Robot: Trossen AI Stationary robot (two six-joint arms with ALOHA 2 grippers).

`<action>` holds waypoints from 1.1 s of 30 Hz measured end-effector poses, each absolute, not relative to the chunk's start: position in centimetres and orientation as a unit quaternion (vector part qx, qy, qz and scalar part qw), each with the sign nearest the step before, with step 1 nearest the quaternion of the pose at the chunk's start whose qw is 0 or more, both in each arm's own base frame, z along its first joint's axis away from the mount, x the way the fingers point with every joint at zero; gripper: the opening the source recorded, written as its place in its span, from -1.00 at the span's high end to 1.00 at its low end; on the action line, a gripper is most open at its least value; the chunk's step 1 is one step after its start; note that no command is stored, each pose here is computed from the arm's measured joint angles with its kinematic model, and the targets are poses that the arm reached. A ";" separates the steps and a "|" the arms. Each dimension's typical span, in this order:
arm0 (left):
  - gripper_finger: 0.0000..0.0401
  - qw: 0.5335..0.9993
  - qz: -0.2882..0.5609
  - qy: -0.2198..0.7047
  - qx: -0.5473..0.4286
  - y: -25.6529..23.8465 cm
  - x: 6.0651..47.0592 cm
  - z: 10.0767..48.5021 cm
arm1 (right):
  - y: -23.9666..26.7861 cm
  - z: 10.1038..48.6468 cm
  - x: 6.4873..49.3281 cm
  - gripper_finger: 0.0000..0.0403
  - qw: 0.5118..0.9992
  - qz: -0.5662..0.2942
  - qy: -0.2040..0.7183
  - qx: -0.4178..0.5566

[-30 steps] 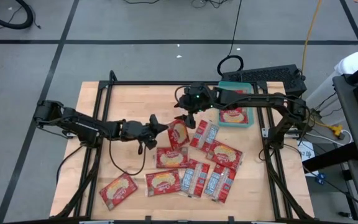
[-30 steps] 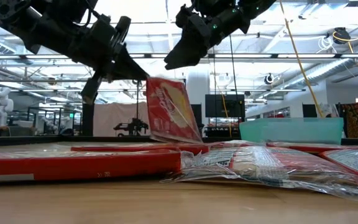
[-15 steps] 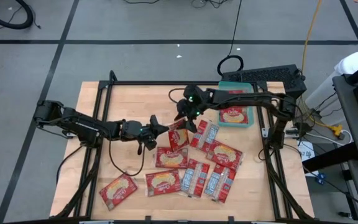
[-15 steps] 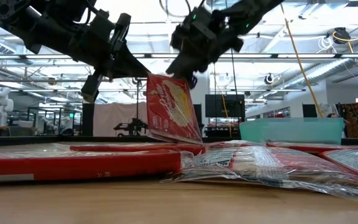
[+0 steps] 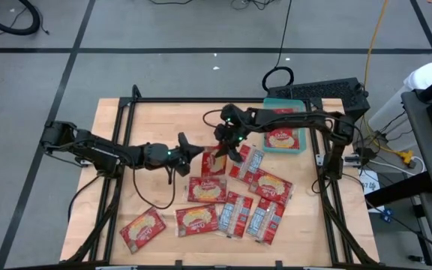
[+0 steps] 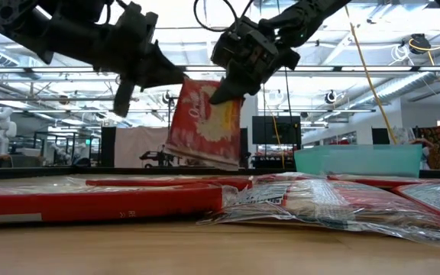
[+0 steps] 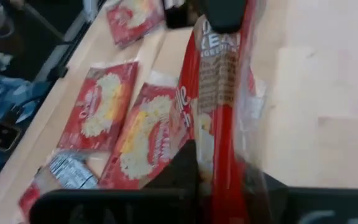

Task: Sort popcorn bags into baskets
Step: Put the red popcorn bag into the green bin

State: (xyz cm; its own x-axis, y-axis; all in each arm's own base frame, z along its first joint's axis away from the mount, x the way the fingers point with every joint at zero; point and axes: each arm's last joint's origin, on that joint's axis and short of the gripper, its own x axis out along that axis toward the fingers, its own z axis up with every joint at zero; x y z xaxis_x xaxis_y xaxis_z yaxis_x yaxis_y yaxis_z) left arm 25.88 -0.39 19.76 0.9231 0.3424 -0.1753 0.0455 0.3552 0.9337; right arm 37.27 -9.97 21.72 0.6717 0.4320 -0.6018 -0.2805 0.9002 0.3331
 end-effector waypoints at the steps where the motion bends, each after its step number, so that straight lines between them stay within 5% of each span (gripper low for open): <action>1: 0.91 0.815 0.115 0.169 0.542 -0.3 25.9 20.0 | -10.1 22.0 37.0 0.93 0.908 0.183 0.362 0.104; 7: 0.46 0.864 0.248 0.166 0.406 0.3 25.7 20.6 | -9.9 22.3 34.7 0.93 0.890 0.144 0.413 0.128; 16: -0.14 0.944 0.281 0.133 0.110 1.7 25.5 19.5 | -8.3 21.8 31.6 0.91 0.949 0.052 0.298 0.089; 24: -0.16 0.970 0.211 0.121 0.022 2.8 25.7 19.3 | -8.1 23.7 28.5 0.94 0.993 0.008 0.116 0.032; 33: -0.04 0.987 0.143 0.075 0.008 4.0 25.7 20.1 | -8.0 24.6 27.0 0.93 0.998 -0.024 0.049 -0.006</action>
State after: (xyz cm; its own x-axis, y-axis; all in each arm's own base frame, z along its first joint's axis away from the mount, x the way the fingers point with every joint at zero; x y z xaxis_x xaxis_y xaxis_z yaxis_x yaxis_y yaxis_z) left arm 25.74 4.00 20.06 0.9480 0.2831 -0.1456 -0.2808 0.9591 0.0370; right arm 27.03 -7.96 24.58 0.9940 -0.0484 -0.0983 0.0471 0.9988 -0.0152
